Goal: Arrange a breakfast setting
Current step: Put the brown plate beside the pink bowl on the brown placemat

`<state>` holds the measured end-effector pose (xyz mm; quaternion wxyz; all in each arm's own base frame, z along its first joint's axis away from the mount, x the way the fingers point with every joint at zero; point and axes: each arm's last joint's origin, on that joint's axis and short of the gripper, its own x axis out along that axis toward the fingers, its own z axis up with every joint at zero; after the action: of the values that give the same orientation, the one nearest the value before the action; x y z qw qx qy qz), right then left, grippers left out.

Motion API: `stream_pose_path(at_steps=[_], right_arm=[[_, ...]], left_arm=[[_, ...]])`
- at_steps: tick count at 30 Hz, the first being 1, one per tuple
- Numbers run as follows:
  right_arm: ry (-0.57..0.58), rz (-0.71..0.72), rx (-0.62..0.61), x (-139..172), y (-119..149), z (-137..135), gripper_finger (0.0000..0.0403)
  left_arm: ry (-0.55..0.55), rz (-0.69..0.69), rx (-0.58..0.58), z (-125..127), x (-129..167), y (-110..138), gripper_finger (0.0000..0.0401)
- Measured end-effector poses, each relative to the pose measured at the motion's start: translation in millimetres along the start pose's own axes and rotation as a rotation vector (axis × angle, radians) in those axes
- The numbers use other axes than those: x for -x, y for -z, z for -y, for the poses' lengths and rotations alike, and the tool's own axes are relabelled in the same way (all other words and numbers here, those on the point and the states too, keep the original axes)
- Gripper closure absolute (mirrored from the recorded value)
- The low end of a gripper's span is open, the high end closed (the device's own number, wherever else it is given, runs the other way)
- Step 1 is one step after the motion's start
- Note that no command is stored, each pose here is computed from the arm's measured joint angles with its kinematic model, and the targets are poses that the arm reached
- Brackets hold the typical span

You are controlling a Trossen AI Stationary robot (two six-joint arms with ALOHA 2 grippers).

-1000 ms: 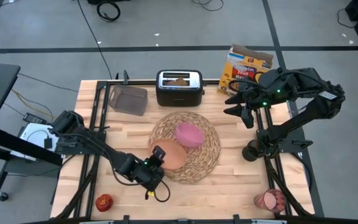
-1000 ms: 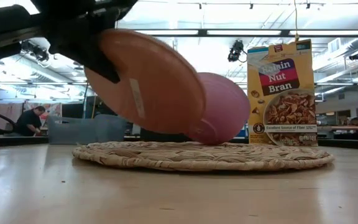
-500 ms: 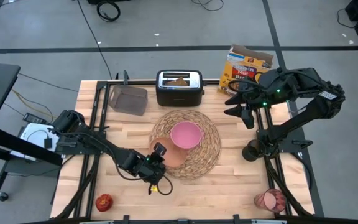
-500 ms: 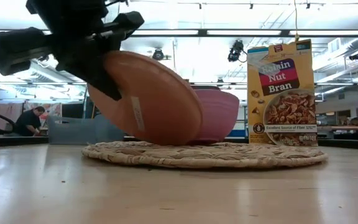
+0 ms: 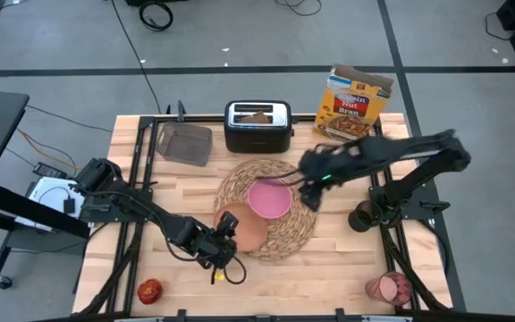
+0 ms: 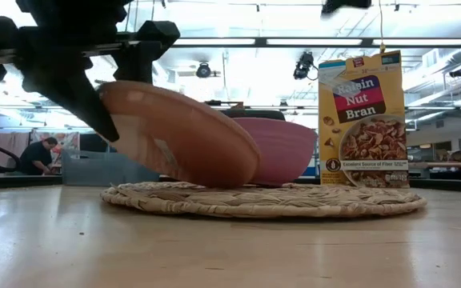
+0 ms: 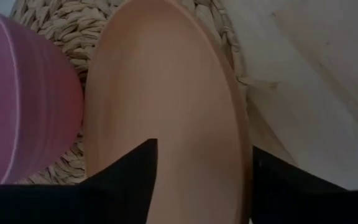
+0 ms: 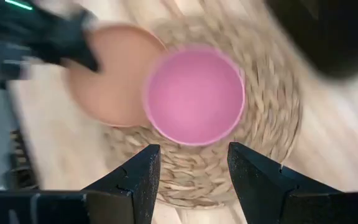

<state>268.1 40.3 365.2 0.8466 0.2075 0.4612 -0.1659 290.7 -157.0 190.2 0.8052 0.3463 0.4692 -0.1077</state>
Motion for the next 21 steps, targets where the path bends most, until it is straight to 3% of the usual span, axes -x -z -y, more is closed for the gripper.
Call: stream_pose_path(at_steps=[6, 10, 14, 21], right_arm=[[0.162, -0.147, -0.19, -96, 1, 7, 0.0208], [0.159, -0.218, -0.262, -140, -8, 22, 0.0208], [0.152, -0.286, -0.295, -166, -15, 36, 0.021], [0.161, -0.354, -0.317, -183, -19, 54, 0.0231]], left_arm=[[0.008, -0.001, -0.008, 2, 1, 0, 0.0162], [0.007, -0.002, -0.008, 2, 1, 0, 0.0161], [0.006, -0.002, -0.007, 2, 1, 0, 0.0161], [0.004, -0.003, 0.054, 2, 1, 0, 0.0161]])
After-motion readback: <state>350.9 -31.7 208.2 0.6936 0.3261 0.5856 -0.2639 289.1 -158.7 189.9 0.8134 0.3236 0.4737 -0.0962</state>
